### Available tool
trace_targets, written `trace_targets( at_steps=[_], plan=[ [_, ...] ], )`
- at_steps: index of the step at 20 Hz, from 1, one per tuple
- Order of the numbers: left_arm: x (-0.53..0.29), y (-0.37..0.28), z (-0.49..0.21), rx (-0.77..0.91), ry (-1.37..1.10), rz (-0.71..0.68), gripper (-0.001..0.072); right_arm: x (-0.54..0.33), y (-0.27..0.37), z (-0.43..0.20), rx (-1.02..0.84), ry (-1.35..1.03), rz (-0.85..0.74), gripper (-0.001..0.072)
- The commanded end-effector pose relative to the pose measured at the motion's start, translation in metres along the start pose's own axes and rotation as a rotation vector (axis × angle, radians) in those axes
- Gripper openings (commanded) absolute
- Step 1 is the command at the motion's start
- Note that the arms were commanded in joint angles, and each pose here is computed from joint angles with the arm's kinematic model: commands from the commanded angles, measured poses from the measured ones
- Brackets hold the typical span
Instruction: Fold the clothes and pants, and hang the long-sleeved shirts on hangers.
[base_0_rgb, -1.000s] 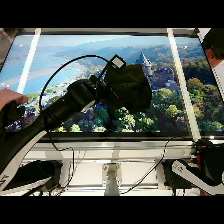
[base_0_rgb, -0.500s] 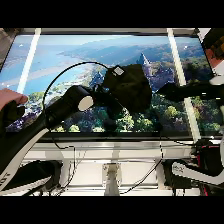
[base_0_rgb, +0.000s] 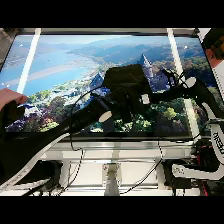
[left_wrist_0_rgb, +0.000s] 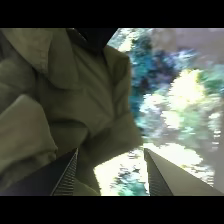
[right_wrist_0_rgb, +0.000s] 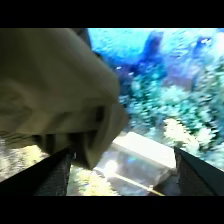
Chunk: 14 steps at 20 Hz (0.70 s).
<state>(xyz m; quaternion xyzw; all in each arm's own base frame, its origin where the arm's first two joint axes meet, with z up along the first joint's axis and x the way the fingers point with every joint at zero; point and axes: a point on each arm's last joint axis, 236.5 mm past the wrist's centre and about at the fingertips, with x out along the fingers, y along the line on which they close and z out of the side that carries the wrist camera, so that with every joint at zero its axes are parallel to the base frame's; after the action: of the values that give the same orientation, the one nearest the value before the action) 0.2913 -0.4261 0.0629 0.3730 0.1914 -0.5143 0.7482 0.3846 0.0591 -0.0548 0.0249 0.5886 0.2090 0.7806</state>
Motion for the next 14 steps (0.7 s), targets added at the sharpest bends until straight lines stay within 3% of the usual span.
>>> trace_targets(
  at_steps=[1, 4, 5, 6, 7, 13, 14],
  plan=[
    [0.009, 0.022, -0.010, 0.121, 0.043, 0.108, 0.0455, 0.001, -0.008, 0.010, -0.025, -0.035, -0.040, 0.0694],
    [0.008, 0.043, -0.023, 0.129, 0.087, 0.174, 0.0432, 0.001, -0.006, 0.014, -0.015, -0.052, -0.033, 0.0681],
    [0.009, 0.045, -0.026, 0.126, 0.095, 0.175, 0.0285, 0.001, -0.004, 0.014, -0.009, -0.056, -0.024, 0.0680],
    [0.009, 0.047, -0.027, 0.123, 0.097, 0.176, 0.0065, 0.002, -0.002, 0.014, -0.003, -0.054, -0.013, 0.0679],
    [0.009, 0.047, -0.027, 0.124, 0.095, 0.178, 0.0010, 0.003, 0.003, 0.012, 0.007, -0.045, 0.008, 0.0679],
    [-0.007, 0.062, -0.019, 0.188, 0.090, 0.234, 0.0009, 0.025, 0.039, 0.002, 0.039, 0.024, 0.138, 0.0673],
    [-0.010, 0.064, -0.018, 0.187, 0.085, 0.239, 0.0008, 0.032, 0.046, -0.002, 0.028, 0.047, 0.146, 0.0606]
  ],
)
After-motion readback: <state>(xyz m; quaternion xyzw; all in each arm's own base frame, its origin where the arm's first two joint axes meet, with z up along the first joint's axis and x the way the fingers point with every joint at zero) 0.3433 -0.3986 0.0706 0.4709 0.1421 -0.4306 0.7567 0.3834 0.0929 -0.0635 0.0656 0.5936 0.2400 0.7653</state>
